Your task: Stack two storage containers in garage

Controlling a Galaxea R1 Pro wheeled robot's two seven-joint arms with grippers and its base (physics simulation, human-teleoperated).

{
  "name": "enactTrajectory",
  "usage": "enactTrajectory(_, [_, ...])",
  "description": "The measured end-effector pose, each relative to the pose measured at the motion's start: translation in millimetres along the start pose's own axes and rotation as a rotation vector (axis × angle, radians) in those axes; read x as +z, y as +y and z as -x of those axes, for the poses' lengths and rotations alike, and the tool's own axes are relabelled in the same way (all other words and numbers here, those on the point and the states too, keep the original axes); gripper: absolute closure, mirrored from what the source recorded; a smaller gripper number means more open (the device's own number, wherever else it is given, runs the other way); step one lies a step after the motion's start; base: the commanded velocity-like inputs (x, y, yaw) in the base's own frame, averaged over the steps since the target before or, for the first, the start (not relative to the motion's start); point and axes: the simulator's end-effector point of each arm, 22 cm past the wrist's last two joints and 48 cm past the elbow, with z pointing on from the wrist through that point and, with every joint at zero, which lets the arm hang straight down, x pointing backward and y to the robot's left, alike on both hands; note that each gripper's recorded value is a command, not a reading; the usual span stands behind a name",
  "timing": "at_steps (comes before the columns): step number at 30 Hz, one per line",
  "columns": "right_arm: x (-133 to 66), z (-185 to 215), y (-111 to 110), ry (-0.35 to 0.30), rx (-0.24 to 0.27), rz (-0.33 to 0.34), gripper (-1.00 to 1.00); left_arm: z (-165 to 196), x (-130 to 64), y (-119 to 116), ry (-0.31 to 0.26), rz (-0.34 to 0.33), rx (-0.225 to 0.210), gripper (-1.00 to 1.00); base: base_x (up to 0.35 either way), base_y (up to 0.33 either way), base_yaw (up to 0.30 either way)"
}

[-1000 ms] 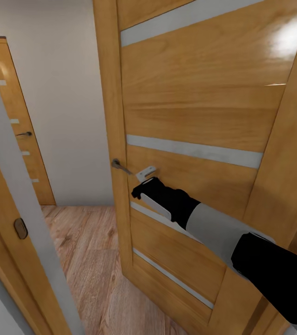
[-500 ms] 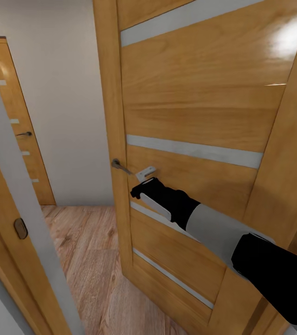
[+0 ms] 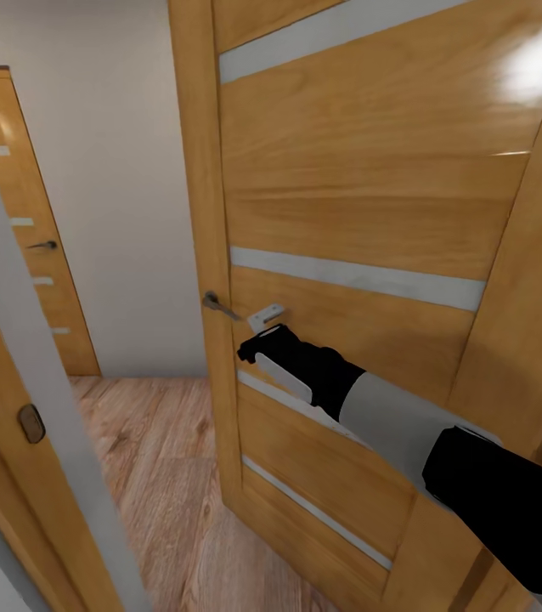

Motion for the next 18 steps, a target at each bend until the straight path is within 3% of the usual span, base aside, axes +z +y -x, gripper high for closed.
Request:
enactTrajectory(2, [-0.4,-0.5,3.9,0.002,0.017,0.016,-1.0,0.0,0.0,0.1,0.0,0.0,0.0,-1.0,0.267,0.0,0.0])
enactTrajectory(10, [-0.1,-0.2,1.1,0.0,0.006,0.004,-1.0,0.1,0.0,-0.7,0.0,-0.001,0.0,-1.0,0.263,0.0,0.0])
enactTrajectory(18, [0.3,-0.1,0.7,-0.001,0.001,0.001,-1.0,0.4,0.1,-0.7,-0.001,0.0,-0.002,-1.0,0.025,0.0,0.0])
